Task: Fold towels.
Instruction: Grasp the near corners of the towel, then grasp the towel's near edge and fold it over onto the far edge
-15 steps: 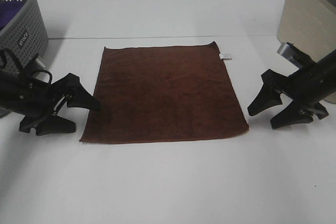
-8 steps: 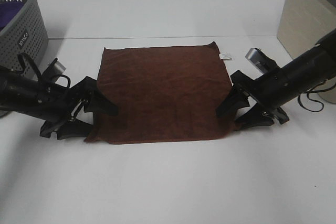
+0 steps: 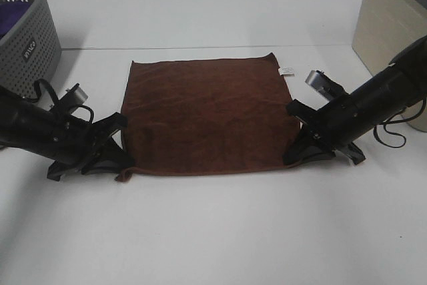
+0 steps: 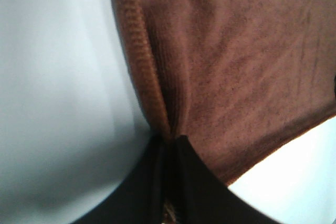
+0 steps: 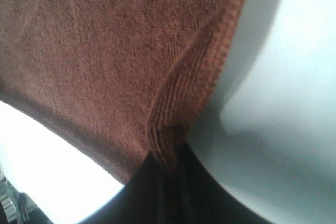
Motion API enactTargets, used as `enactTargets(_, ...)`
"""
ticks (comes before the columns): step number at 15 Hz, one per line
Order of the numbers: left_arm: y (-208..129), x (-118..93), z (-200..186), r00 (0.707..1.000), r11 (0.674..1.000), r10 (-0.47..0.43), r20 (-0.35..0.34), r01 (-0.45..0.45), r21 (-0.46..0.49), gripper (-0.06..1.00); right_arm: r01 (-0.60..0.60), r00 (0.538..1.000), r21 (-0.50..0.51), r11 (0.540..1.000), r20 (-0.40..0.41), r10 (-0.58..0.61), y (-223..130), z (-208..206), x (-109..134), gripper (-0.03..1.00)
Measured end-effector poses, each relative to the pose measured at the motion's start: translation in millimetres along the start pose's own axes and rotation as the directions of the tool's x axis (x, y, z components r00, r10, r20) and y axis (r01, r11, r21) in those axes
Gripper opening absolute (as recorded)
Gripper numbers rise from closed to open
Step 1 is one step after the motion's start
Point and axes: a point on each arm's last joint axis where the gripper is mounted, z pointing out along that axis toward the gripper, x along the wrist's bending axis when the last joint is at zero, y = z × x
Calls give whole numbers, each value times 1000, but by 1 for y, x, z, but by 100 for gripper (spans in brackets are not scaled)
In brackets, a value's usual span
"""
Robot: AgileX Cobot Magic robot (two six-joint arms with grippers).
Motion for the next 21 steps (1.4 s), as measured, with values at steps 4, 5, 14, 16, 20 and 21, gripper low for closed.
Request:
enactTargets(4, -10, -1, -2, 1000, 994, -9, 0, 9, 109, 2, -3, 999, 96, 995, 52, -2, -14, -10, 4, 1)
enactTargets(5, -12, -3, -6, 1000, 991, 4, -11, -2, 131, 2, -22, 998, 116, 993, 53, 16, -22, -10, 4, 1)
enactTargets(14, -62, -7, -41, 995, 956, -51, -84, 73, 284, 2, -177, 984, 184, 967, 65, 168, -101, -11, 6, 1)
enactTargets(16, -55, -15, -47, 997, 968, -29, -73, 46, 246, 2, -137, 990, 137, 981, 58, 130, -91, -20, 13, 1)
enactTargets(20, -15, -39, -59, 998, 993, 36, -54, -30, 115, 2, 7, 998, -18, 1000, 65, -6, -45, -50, 36, 1)
enactTargets(21, -5, -44, -63, 997, 996, 44, -57, -39, 85, 2, 40, 997, -59, 998, 67, -36, -33, -58, 43, 1)
